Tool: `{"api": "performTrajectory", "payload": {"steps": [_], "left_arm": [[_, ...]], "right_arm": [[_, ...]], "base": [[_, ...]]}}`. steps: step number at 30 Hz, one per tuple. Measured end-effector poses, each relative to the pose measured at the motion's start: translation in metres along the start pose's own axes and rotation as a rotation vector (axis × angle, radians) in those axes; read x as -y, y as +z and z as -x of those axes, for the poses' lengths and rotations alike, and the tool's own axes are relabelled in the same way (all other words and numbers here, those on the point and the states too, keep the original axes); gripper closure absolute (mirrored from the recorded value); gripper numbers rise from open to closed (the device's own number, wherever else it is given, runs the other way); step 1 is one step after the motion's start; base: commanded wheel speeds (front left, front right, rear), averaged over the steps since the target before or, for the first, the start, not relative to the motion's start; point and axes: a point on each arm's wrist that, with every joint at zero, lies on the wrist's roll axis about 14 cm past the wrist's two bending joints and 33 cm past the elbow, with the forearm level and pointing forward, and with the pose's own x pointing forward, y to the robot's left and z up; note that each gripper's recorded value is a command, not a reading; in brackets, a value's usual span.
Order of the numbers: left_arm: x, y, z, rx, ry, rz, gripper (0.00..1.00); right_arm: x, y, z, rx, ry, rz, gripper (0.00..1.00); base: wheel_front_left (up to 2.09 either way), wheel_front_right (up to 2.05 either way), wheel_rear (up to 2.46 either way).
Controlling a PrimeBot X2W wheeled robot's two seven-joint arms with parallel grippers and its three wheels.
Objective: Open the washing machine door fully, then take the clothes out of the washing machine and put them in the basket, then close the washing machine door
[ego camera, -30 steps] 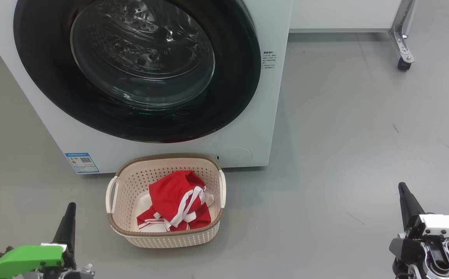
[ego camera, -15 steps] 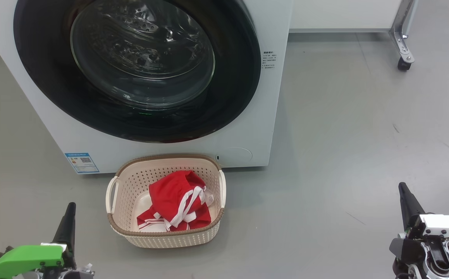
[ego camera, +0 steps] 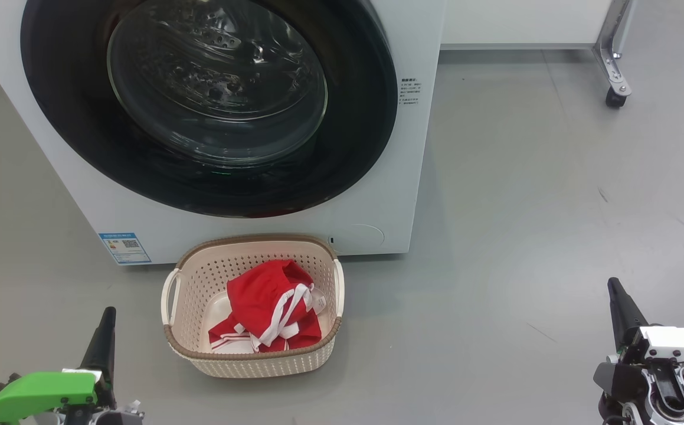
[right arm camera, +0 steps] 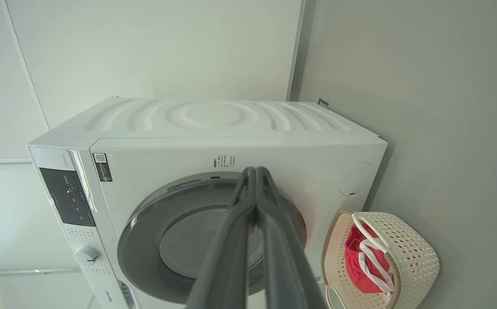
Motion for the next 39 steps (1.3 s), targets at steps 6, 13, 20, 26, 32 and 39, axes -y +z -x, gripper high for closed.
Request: {"api": "performTrajectory", "payload": {"steps": [6,13,20,26,32,39], "left_arm": [[0.0000,0.0001,0.0000,0.000,0.000,0.000,1.00],[0.0001,0.0002,-0.0001,0.001,0.000,0.000,1.00],[0.0001,0.0000,-0.0001,-0.001,0.000,0.001,1.00],[0.0001,0.0002,-0.0001,-0.001,0.000,0.001,1.00],[0.0002,0.0003,-0.0002,0.000,-0.001,0.001,1.00],[0.0003,0.0005,-0.0002,0.000,-0.001,0.001,1.00]], "right_arm": [[0.0000,0.0002,0.0000,0.001,0.000,0.000,1.00],[-0.0010,0.0002,0.0000,0.001,0.006,0.000,1.00],[-0.0010,0.0002,-0.0001,0.001,0.006,0.000,1.00],[-0.0010,0.0003,-0.0001,0.001,0.006,0.000,1.00],[-0.0010,-0.0004,-0.0001,-0.004,0.006,-0.001,1.00],[-0.0010,-0.0006,-0.0001,-0.004,0.006,-0.002,1.00]], "base": [[0.00,0.00,0.00],[0.00,0.00,0.00],[0.00,0.00,0.00],[0.00,0.00,0.00],[0.00,0.00,0.00],[0.00,0.00,0.00]]}}
